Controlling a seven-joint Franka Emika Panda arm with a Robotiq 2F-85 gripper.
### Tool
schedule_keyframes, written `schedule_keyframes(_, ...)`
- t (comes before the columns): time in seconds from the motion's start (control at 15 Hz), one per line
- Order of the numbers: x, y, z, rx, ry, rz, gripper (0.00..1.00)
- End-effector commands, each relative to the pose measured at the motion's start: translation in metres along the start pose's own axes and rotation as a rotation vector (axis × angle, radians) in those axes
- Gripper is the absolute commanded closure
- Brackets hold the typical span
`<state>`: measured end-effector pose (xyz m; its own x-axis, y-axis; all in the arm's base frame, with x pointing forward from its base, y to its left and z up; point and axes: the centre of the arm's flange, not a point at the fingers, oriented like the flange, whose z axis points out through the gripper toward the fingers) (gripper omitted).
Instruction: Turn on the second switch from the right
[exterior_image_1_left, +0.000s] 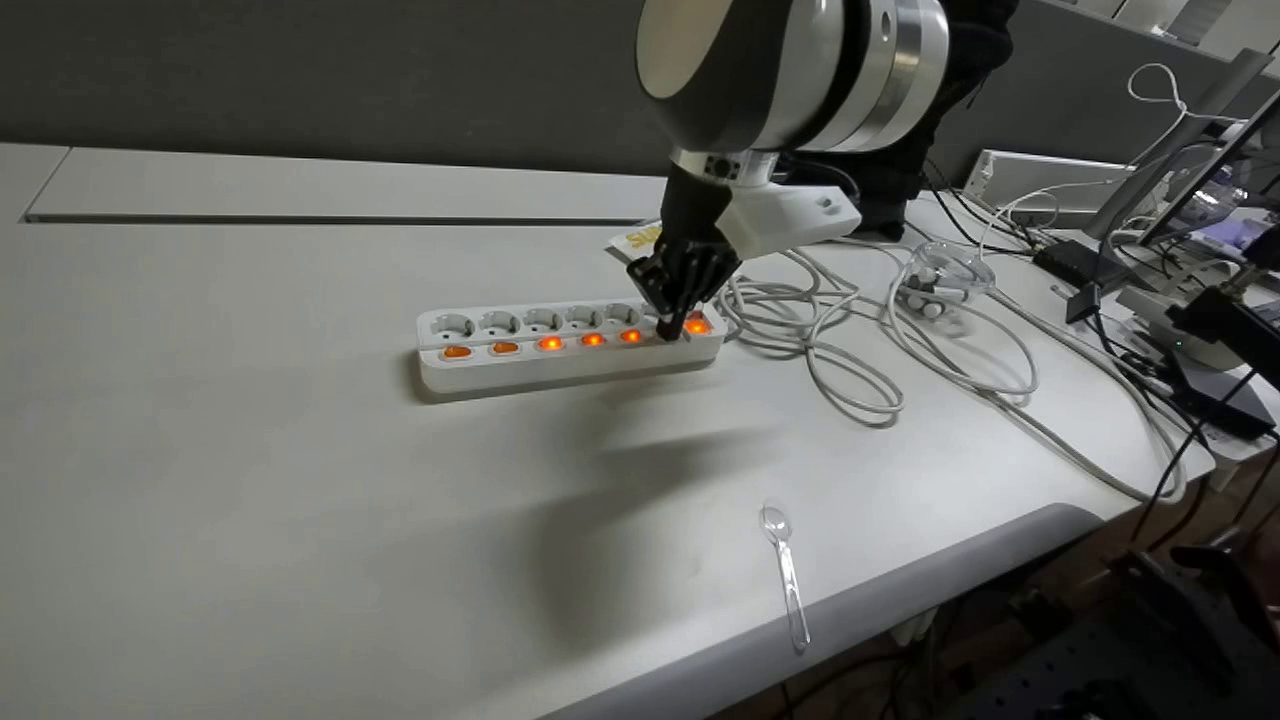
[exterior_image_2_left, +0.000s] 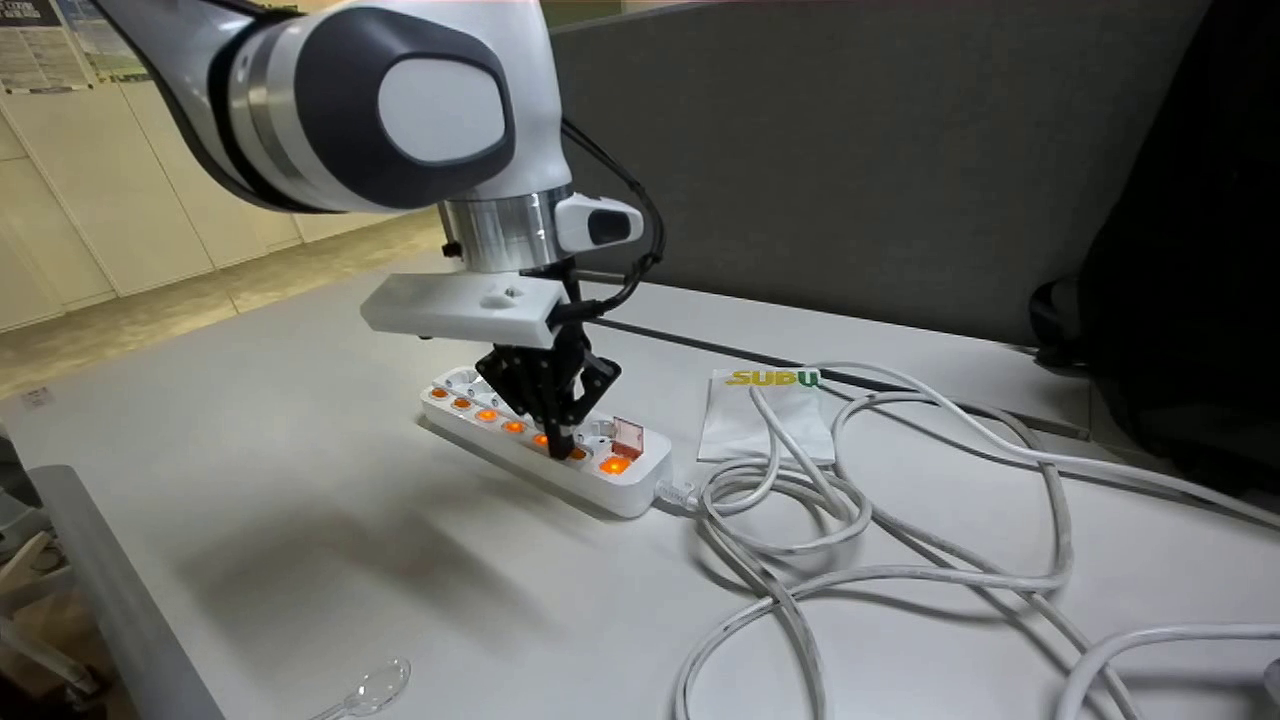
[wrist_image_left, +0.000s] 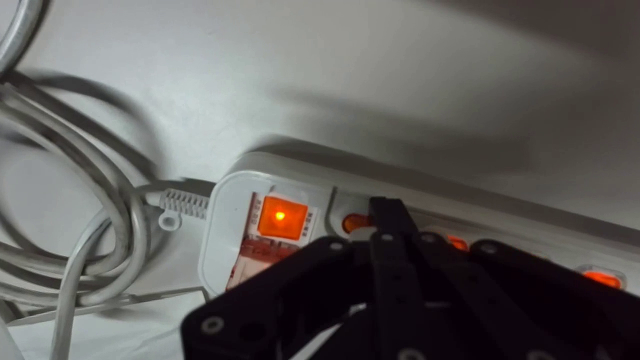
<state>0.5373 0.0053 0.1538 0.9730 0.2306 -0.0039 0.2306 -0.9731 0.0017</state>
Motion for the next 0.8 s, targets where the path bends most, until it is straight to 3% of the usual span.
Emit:
schedule_keyframes(0.0,0.009,-0.001,0.002,-0.005,-0.013,0.021,1.0)
schedule_keyframes(0.4,0.01,-0.003,0.009,-0.022,-0.048,0.027,1.0)
schedule_keyframes(0.73,0.012,-0.008,0.02,-0.091,-0.1,0.04,1.0)
